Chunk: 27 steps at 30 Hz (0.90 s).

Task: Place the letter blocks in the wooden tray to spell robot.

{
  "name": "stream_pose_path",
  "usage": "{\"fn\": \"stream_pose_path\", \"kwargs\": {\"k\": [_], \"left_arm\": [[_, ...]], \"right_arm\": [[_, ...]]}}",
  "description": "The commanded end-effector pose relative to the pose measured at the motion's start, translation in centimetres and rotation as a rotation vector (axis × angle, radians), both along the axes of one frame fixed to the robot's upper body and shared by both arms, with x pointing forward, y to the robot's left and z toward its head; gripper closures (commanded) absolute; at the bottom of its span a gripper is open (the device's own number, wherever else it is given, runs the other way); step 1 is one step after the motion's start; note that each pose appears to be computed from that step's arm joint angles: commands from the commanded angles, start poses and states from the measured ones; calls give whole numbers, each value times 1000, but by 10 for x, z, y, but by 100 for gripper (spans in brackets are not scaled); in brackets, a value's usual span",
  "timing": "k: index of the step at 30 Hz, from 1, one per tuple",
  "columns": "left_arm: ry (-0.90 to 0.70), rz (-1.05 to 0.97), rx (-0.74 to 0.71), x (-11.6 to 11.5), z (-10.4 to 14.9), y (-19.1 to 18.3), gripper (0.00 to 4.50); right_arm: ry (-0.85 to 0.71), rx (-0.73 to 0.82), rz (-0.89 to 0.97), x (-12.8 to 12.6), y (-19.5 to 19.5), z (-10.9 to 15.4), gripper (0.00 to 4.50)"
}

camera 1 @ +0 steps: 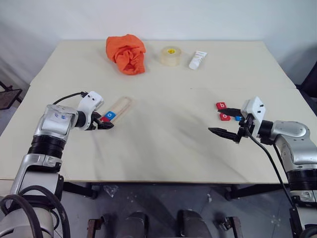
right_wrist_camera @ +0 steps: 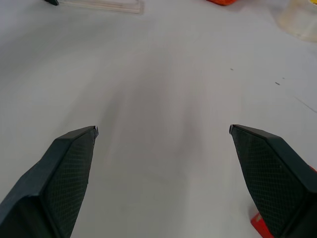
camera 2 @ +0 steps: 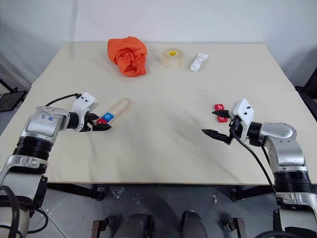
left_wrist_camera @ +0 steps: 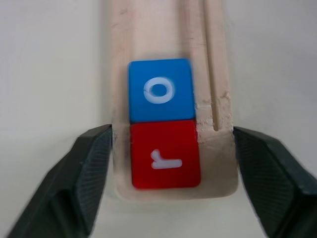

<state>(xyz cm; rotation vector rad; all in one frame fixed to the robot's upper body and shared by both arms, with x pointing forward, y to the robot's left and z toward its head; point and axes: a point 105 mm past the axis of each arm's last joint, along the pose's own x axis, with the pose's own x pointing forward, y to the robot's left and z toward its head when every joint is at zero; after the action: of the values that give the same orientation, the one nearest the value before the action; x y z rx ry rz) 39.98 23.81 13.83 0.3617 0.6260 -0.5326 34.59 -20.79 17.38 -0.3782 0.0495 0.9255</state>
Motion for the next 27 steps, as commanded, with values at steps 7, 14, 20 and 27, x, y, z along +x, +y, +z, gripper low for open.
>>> {"fn": "stream_pose_path", "kwargs": {"k": [7, 14, 20, 27], "left_arm": [[-83, -159, 6, 0, 5, -35, 108], [-126, -465, 70, -14, 23, -93, 108], [-130, -671, 104, -26, 28, -136, 108], [-142, -885, 123, -51, 20, -187, 108]], "right_arm": [[-67, -10, -1, -4, -3, 16, 0], [-72, -27, -9, -7, -10, 17, 0], [-52, -64, -12, -17, -23, 12, 0], [7, -103, 13, -45, -42, 5, 0]]}}
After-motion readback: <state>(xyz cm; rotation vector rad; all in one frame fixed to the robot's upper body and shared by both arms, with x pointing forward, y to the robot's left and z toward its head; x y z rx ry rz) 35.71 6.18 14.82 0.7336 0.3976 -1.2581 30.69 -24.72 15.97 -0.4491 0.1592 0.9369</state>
